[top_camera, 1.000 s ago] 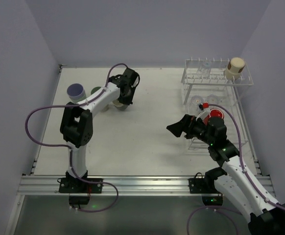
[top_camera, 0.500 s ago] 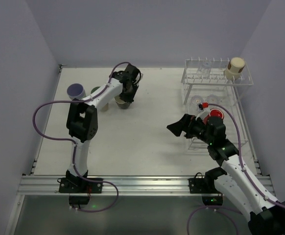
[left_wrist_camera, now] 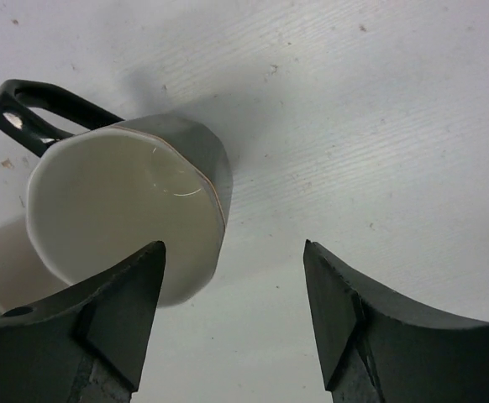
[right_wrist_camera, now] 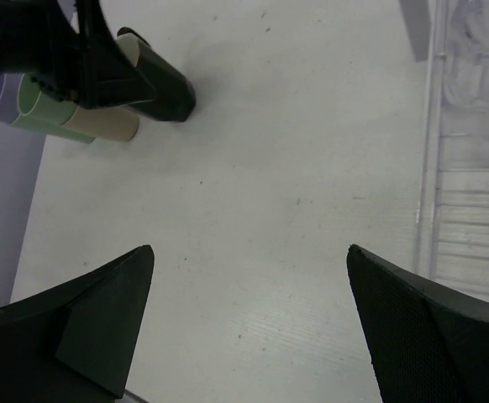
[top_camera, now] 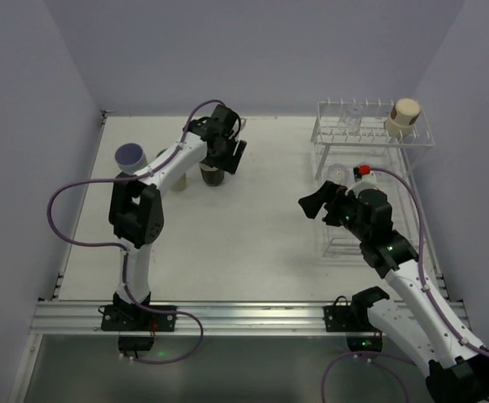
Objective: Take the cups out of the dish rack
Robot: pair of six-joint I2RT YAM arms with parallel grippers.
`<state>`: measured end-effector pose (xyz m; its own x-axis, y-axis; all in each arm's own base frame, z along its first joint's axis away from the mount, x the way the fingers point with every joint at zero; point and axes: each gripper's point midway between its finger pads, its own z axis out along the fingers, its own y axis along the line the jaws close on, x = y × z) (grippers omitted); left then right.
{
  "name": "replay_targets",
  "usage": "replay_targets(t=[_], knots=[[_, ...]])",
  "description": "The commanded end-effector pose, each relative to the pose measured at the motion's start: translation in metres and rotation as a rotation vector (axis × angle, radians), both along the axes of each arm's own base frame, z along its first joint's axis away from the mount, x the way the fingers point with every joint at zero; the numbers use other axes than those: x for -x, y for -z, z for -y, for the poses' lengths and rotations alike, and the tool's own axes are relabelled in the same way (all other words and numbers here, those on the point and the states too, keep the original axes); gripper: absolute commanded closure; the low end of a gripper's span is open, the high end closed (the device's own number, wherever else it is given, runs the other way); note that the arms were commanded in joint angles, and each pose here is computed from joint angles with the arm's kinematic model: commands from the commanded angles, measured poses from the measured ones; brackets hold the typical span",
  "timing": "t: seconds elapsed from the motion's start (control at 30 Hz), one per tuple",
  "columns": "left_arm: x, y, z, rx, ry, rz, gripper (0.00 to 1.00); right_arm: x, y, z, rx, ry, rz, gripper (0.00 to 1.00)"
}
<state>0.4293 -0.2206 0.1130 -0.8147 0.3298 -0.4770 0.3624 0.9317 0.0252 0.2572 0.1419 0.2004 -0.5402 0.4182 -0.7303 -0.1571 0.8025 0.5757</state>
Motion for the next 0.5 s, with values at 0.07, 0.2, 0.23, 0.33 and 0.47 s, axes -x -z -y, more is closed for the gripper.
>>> replay_targets(t=[0.07,0.2,0.23,0.33,0.47], knots=[[0.027,-0.138,0.046,0.292,0.109,0.268,0.22,-0.018,-0.035,0.062,0.194,0.285,0.087,0.02],[0.078,-0.192,0.071,0.480,0.226,0.386,0.20,-0.025,-0.025,0.101,0.256,0.448,0.067,0.04],[0.103,-0.219,0.074,0.537,0.275,0.442,0.20,-0.030,-0.018,0.115,0.271,0.495,0.046,0.04],[0.144,-0.227,0.069,0.608,0.335,0.478,0.18,-0.035,-0.005,0.147,0.306,0.600,0.000,0.01],[0.169,-0.197,0.040,0.575,0.312,0.474,0.17,-0.040,0.009,0.172,0.346,0.677,-0.048,0.01]])
